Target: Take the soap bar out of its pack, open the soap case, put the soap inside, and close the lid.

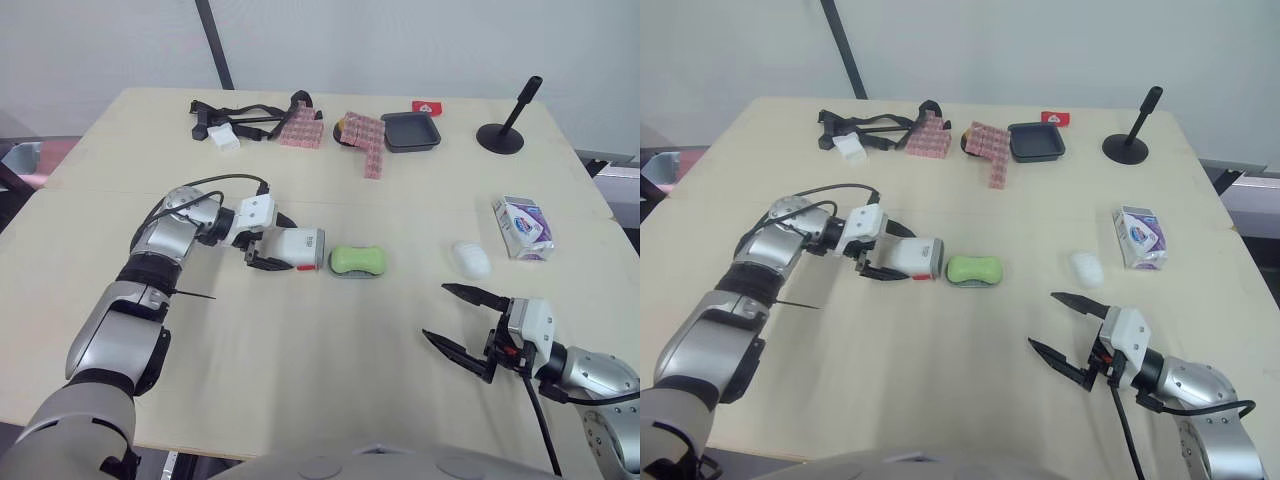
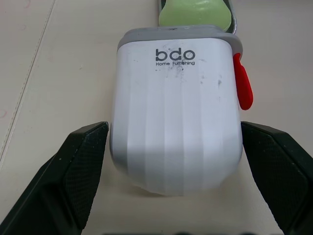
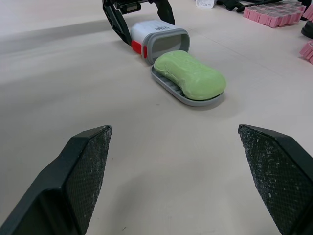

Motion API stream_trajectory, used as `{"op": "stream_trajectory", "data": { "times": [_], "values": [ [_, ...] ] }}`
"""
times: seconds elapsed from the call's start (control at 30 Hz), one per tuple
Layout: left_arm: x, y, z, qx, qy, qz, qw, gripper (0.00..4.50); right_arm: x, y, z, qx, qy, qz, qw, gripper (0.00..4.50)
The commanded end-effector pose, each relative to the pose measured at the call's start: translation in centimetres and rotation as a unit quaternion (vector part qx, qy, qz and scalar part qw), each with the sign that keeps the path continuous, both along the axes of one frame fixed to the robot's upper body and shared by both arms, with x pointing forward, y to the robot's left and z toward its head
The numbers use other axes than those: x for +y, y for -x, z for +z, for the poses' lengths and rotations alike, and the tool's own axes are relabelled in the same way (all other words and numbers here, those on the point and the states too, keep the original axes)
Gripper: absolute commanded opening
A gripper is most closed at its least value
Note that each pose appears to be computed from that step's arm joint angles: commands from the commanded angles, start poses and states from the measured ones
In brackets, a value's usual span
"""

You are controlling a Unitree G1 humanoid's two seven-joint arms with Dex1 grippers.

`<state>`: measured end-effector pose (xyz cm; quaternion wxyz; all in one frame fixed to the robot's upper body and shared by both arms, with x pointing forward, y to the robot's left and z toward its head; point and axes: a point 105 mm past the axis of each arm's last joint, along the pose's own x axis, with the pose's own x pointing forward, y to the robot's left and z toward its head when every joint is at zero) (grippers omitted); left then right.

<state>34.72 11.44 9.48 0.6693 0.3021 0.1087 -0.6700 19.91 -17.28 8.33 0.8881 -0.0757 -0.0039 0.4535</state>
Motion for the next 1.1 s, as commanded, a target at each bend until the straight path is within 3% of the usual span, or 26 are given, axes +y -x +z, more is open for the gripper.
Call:
{"op": "stream_trajectory", "data": {
  "times": [0.03, 0.37, 0.53, 0.77, 0.9, 1.1],
  "values": [
    [-0.2, -0.5, 0.9, -0.022, -0.003, -0.005, 1.000, 4.50, -0.1, 0.0, 0.6, -0.016, -0.001, 0.001, 1.000, 4.46],
    [-0.4, -0.9, 0.9, -0.031, -0.005, -0.003, 0.999, 4.50, -0.4, 0.1, 0.5, -0.014, 0.001, -0.003, 1.000, 4.46],
    [-0.1, -0.9, 0.6, -0.035, -0.020, -0.010, 0.999, 3.47, -0.4, 0.0, 0.5, -0.014, 0.002, -0.005, 1.000, 4.50],
    [-0.1, -1.1, 0.8, -0.043, -0.018, -0.009, 0.999, 3.47, -0.4, 0.0, 0.5, -0.014, 0.003, -0.005, 1.000, 4.50],
    [0.3, -1.1, 1.7, -0.056, 0.010, -0.004, 0.998, 3.47, 0.3, 0.4, 0.7, -0.005, 0.032, 0.046, 0.998, 4.50],
    [1.3, 1.6, 1.9, -0.049, 0.034, -0.033, 0.998, 3.47, 1.3, -1.4, 3.9, -0.013, 0.066, 0.086, 0.994, 4.50]
  ]
}}
